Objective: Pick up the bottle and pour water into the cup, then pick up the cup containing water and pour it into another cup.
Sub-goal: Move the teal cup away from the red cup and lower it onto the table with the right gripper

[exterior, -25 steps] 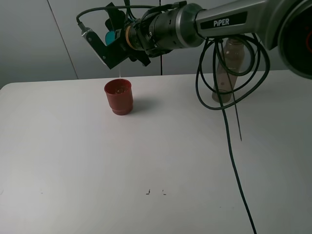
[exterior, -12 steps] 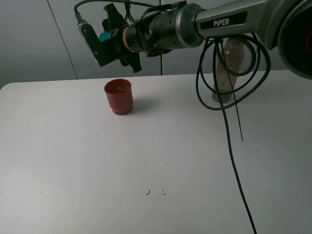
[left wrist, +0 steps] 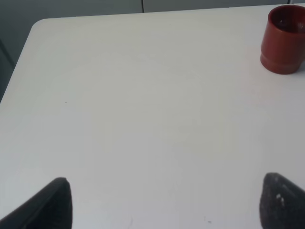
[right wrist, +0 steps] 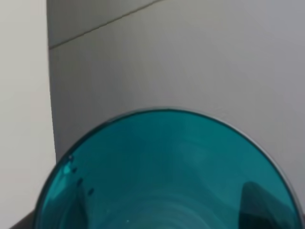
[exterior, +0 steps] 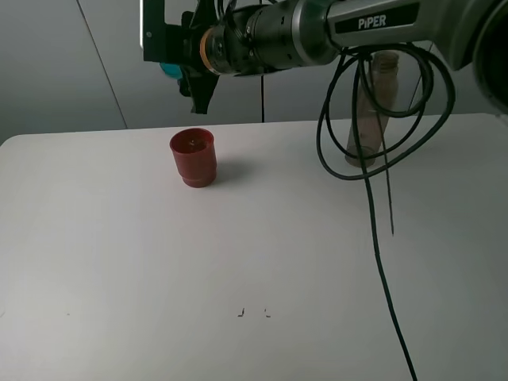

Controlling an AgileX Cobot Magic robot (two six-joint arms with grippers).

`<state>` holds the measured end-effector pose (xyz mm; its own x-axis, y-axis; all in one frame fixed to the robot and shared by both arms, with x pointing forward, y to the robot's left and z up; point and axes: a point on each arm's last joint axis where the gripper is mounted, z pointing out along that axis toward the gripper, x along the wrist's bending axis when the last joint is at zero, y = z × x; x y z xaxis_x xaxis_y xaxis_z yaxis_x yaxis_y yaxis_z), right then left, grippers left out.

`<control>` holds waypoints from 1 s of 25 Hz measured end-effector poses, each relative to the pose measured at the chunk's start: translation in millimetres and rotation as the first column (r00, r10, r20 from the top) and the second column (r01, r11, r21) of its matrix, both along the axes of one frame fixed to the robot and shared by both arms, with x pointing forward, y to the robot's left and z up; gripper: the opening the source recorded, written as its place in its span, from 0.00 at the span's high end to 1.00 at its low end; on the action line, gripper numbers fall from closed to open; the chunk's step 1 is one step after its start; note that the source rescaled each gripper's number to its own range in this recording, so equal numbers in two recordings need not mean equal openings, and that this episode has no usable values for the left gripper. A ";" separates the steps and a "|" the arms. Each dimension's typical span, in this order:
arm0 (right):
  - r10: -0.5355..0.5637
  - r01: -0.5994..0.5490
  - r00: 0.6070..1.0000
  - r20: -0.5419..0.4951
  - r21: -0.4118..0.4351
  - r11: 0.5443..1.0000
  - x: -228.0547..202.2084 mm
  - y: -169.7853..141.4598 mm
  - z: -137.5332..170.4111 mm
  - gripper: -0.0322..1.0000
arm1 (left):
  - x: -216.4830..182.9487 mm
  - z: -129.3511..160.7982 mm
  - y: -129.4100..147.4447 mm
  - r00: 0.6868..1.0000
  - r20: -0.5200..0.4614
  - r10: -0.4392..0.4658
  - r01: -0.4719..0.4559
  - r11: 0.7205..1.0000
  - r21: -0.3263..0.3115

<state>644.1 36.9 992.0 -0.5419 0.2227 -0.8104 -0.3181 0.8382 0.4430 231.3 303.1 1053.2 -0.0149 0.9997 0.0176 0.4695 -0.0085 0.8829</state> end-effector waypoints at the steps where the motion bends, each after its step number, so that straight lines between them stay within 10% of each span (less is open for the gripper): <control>1: -0.039 0.040 0.999 -0.030 0.053 0.998 -0.2 -1.7 4.5 0.88 | 0.0 0.0 0.0 1.000 0.000 0.000 0.000 1.000 0.000; 11: -0.202 0.346 0.912 -0.356 0.407 0.845 -27.9 -30.5 46.7 0.88 | 0.0 0.0 0.0 1.000 0.000 0.000 0.000 1.000 0.000; 25: -0.276 0.651 0.665 -0.694 0.357 0.670 -85.5 -107.0 26.8 0.88 | 0.0 0.0 0.0 1.000 0.000 0.000 0.000 1.000 0.000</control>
